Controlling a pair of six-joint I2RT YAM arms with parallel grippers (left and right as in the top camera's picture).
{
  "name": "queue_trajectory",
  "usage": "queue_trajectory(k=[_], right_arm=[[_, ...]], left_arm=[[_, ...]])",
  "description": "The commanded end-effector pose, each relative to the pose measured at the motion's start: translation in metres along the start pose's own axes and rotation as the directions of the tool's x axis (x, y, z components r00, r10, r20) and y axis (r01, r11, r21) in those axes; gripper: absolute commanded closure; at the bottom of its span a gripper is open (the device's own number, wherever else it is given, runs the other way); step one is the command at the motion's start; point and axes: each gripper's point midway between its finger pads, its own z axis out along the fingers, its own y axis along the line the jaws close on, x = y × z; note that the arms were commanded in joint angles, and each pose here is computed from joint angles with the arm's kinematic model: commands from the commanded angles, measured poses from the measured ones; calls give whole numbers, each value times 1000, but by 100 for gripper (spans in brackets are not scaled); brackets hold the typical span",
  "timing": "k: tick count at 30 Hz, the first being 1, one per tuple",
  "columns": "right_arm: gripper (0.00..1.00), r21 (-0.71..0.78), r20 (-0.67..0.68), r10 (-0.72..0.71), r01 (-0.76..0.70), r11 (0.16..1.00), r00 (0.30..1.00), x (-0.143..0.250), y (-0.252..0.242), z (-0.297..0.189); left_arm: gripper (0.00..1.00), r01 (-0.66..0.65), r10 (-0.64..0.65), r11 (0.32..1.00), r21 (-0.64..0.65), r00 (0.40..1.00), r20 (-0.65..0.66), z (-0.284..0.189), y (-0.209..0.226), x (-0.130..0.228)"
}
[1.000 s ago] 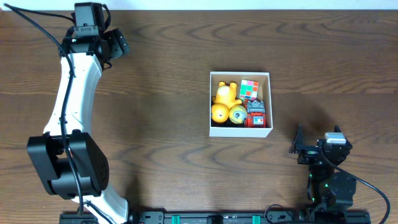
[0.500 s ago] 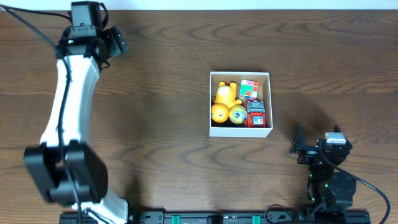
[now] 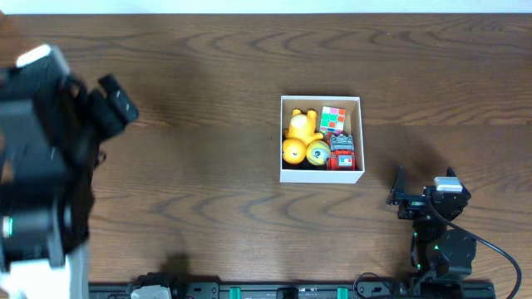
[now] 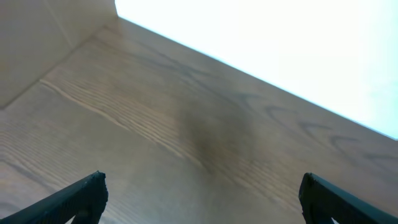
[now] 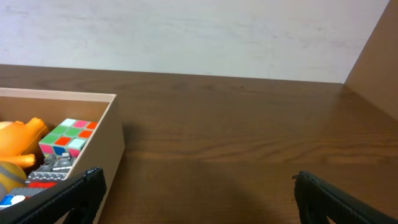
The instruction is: Pack container
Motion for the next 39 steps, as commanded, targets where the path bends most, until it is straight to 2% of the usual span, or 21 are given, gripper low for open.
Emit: queue_trajectory(k=[1,6,16,24,39], right_arm=[[1,1,-12,-10,10,1000,1000,5,-1,1],[1,1,-12,-10,10,1000,1000,5,-1,1],[1,1,-12,-10,10,1000,1000,5,-1,1],[1,1,-12,-10,10,1000,1000,5,-1,1],[1,1,-12,-10,10,1000,1000,5,-1,1]], left_arm=[[2,-4,4,1000,-18,1000,5,-15,14,22],[2,13,-12,1000,-9,996,86,-21,29,53],[2,59,-94,993,105,923,372,28,34,97],[2,65,-129,986,152,876,464,57,42,141],[2,53,-162,976,213,829,535,50,45,159]])
